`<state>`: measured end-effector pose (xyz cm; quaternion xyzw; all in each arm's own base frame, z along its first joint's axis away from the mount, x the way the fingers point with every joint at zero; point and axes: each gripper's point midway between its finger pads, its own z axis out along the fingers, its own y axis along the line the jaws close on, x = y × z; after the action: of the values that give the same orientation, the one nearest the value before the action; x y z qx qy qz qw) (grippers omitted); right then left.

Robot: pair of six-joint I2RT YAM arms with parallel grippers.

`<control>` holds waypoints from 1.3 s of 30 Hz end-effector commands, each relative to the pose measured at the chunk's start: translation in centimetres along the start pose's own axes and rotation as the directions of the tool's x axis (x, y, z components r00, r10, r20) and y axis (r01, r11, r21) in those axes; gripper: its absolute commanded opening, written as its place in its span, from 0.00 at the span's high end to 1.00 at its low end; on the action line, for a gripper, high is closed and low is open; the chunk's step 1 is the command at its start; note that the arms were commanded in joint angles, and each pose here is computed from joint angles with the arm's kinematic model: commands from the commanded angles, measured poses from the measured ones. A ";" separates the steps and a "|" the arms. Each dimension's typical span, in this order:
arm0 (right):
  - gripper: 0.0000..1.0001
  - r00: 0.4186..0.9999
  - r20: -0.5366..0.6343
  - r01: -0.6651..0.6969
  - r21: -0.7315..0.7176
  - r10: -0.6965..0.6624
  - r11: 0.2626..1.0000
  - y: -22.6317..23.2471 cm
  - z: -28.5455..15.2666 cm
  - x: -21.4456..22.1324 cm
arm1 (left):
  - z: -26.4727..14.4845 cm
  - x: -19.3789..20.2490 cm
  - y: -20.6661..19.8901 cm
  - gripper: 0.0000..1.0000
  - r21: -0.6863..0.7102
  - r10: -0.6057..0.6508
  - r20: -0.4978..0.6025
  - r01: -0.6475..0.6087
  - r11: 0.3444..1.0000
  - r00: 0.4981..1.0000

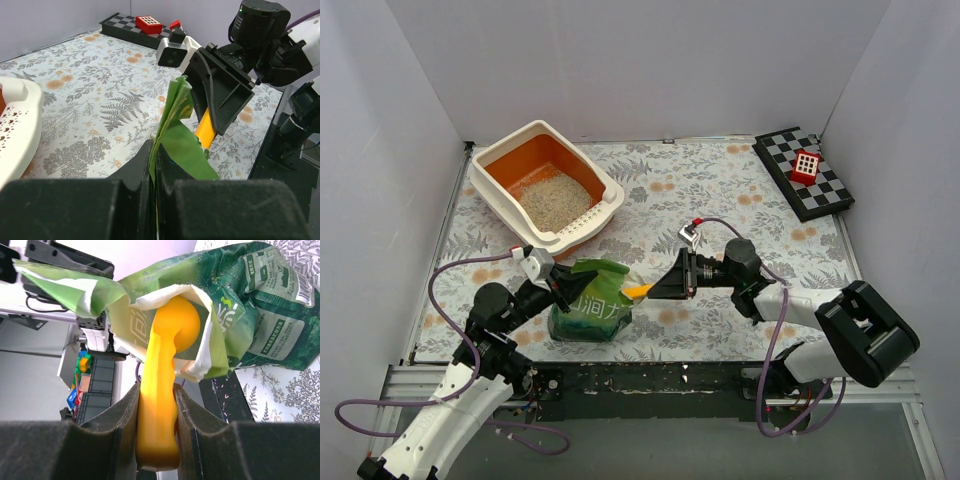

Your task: Fill the litter box with clean litter

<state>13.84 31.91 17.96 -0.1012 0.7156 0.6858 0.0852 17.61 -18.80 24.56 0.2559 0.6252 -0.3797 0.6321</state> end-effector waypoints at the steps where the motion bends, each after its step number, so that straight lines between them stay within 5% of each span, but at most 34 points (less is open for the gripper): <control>1: 0.99 0.997 0.023 0.080 -0.073 -0.078 0.994 2.5 -1.9 -0.2 | 0.2 -1.3 -0.1 1.00 0.010 0.025 0.052 -0.025 1.000 0.998; 39: 0.99 0.959 0.283 -0.030 0.058 0.012 0.998 0.8 -11.0 -0.1 | 0.4 -0.7 0.2 1.00 0.000 0.024 0.035 -0.024 1.000 0.999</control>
<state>14.55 21.45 19.50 0.0043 0.7173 0.6709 0.1881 17.39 -19.37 24.77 0.2680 0.6131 -0.3920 0.6314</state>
